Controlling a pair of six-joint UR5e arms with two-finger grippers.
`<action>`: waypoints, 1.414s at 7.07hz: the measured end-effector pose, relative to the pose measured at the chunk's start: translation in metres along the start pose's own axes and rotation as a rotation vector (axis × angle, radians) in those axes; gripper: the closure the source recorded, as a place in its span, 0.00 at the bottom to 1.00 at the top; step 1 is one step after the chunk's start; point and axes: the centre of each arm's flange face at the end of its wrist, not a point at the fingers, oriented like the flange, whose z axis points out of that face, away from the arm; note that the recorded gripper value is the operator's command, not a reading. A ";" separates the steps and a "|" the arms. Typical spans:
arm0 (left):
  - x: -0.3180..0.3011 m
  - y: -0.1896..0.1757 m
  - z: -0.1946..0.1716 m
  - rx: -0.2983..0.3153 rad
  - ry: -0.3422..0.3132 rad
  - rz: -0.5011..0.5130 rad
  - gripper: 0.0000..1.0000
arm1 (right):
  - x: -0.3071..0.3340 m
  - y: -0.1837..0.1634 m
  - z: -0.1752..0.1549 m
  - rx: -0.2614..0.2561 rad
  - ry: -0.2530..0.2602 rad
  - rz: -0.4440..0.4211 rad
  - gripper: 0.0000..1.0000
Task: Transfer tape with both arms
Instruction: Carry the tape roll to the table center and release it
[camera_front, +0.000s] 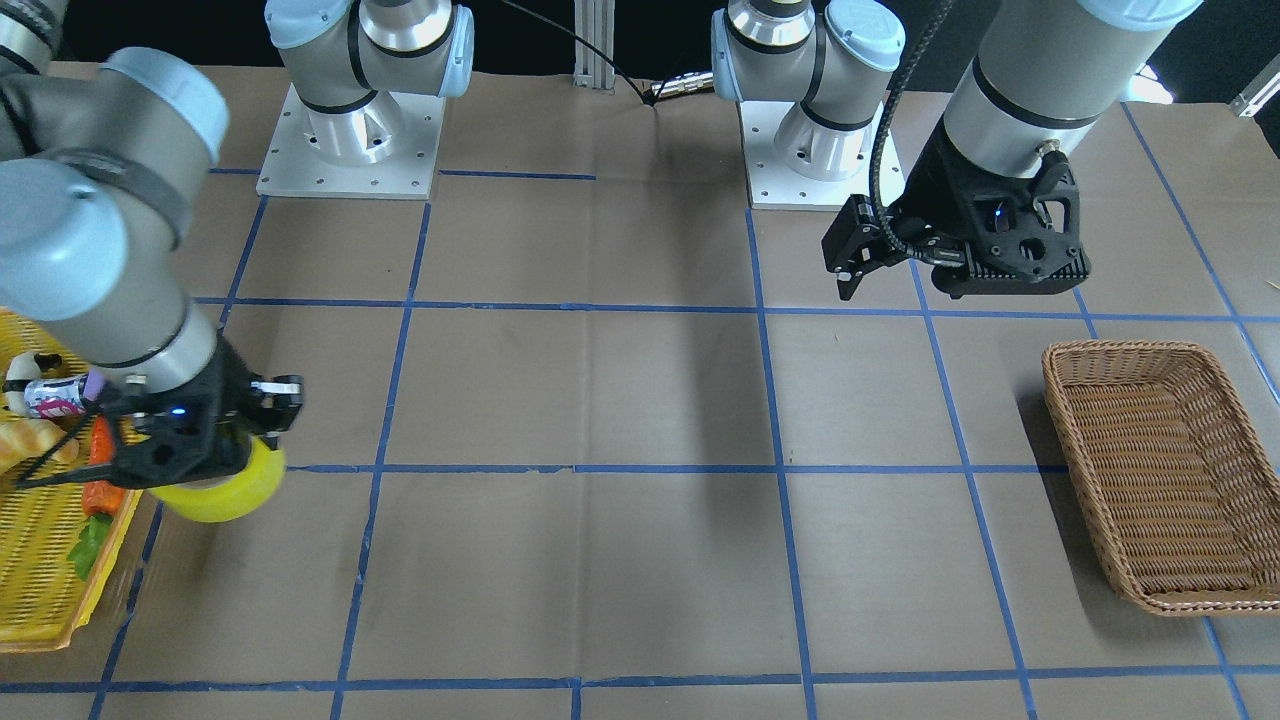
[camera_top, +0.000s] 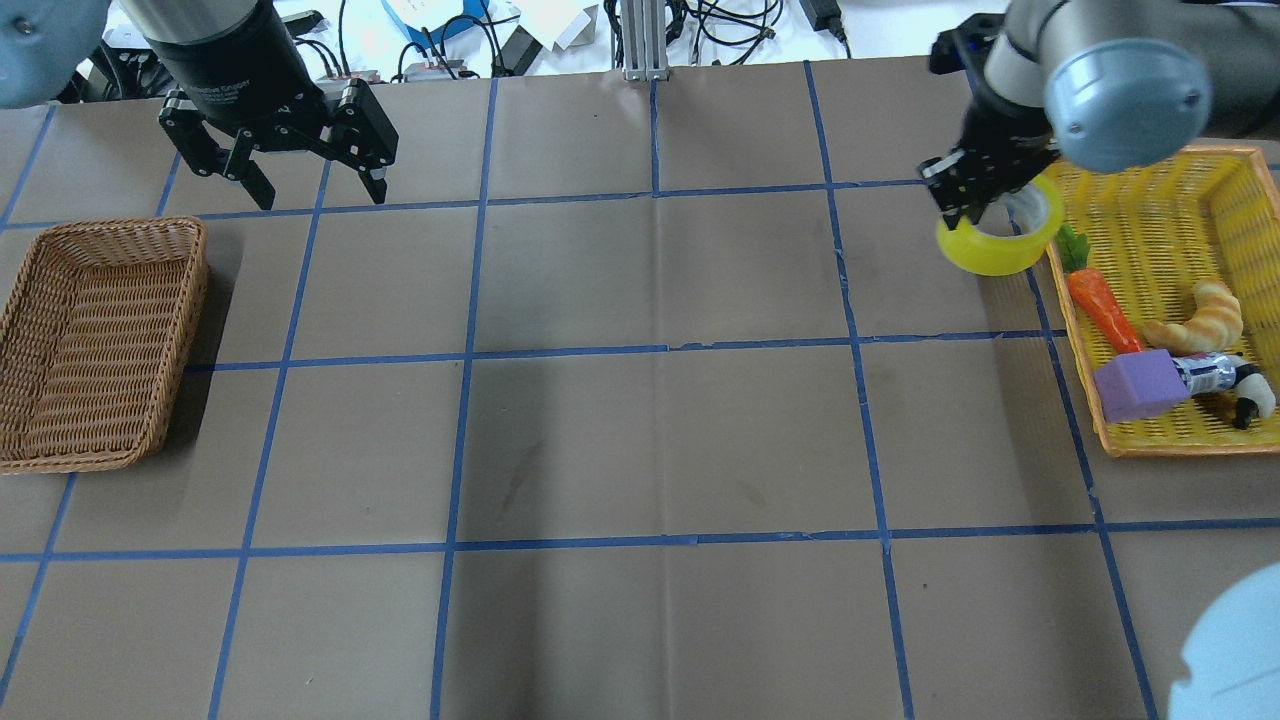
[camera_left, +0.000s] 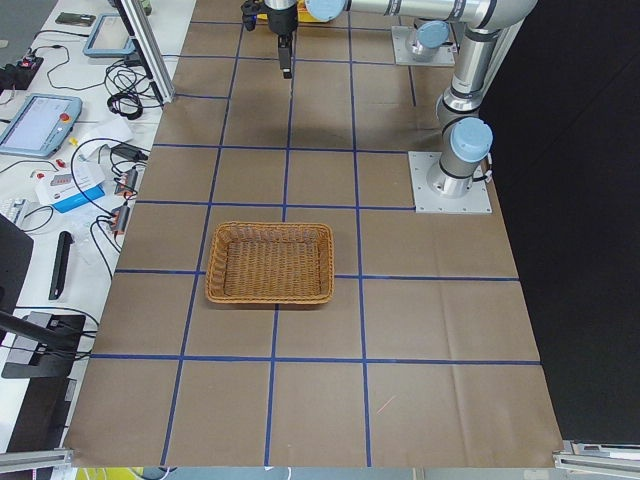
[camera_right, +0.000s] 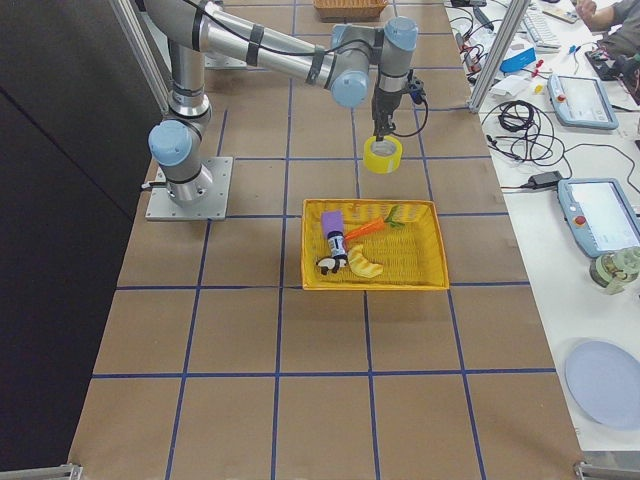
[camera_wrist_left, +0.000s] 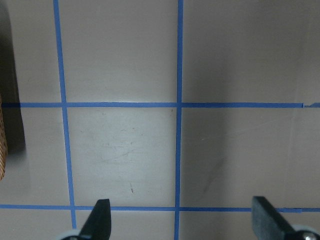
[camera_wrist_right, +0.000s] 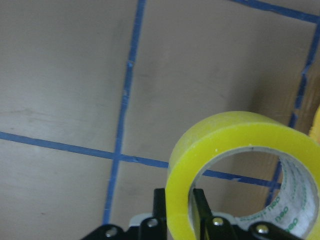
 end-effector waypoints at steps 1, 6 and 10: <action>-0.002 0.000 -0.001 0.001 0.000 0.000 0.00 | -0.068 -0.006 0.014 0.001 -0.031 0.011 0.94; -0.014 0.000 -0.001 -0.001 0.006 -0.017 0.00 | -0.233 -0.002 0.089 0.003 -0.096 -0.030 0.00; 0.011 -0.006 0.080 -0.081 0.048 -0.094 0.00 | -0.156 -0.018 -0.018 0.144 0.031 0.000 0.00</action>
